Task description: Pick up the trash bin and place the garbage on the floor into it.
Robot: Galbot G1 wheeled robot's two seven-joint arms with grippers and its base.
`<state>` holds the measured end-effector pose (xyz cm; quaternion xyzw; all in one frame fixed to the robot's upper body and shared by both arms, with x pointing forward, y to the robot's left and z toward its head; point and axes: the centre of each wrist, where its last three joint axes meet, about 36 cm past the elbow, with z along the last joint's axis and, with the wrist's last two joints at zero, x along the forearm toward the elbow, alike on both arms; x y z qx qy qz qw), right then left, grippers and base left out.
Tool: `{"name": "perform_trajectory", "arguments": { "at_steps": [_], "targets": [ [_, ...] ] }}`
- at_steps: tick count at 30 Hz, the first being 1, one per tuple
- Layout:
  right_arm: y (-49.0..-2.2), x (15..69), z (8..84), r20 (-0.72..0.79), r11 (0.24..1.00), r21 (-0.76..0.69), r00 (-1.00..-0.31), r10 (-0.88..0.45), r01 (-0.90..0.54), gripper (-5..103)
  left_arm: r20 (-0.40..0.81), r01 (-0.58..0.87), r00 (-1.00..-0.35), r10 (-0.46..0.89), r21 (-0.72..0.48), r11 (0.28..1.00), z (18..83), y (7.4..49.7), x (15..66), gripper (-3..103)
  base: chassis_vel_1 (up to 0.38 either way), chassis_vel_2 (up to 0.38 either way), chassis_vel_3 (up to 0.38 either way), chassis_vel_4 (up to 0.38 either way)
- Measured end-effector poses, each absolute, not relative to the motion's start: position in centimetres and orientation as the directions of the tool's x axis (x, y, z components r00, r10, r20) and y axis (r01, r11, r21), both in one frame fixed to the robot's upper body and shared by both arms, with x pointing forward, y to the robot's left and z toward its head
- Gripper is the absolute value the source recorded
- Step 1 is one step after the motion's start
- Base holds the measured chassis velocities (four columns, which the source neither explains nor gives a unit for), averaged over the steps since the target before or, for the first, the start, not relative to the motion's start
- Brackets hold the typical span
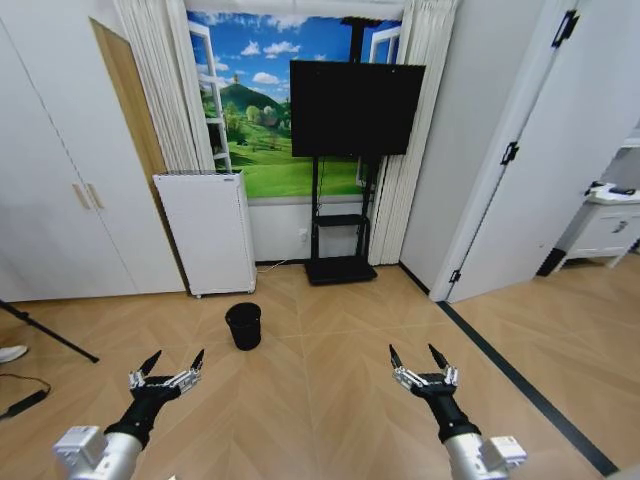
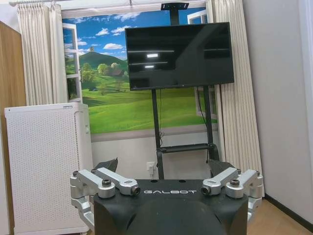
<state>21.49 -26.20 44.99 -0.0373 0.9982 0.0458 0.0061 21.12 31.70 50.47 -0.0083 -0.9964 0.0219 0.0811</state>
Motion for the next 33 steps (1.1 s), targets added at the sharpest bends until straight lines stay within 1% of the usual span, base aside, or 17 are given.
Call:
{"name": "perform_trajectory", "arguments": {
  "at_steps": [12, 33],
  "targets": [
    [-26.21, 21.48, 44.98, -0.015, 0.993, 0.091, -0.997, -0.074, -0.075, 100, 0.161, 0.013, -0.987, 0.020, -0.045, 0.999, 50.47, 31.69, 21.12, 100, -0.080, -0.102, 0.094, 0.113],
    [-26.20, 21.48, 44.98, -0.015, 0.993, 0.091, -0.997, -0.074, -0.075, 100, 0.161, 0.013, -0.987, 0.020, -0.045, 0.999, 50.47, 31.70, 21.12, 100, -0.005, -0.002, 0.010, 0.001]
  ]
}}
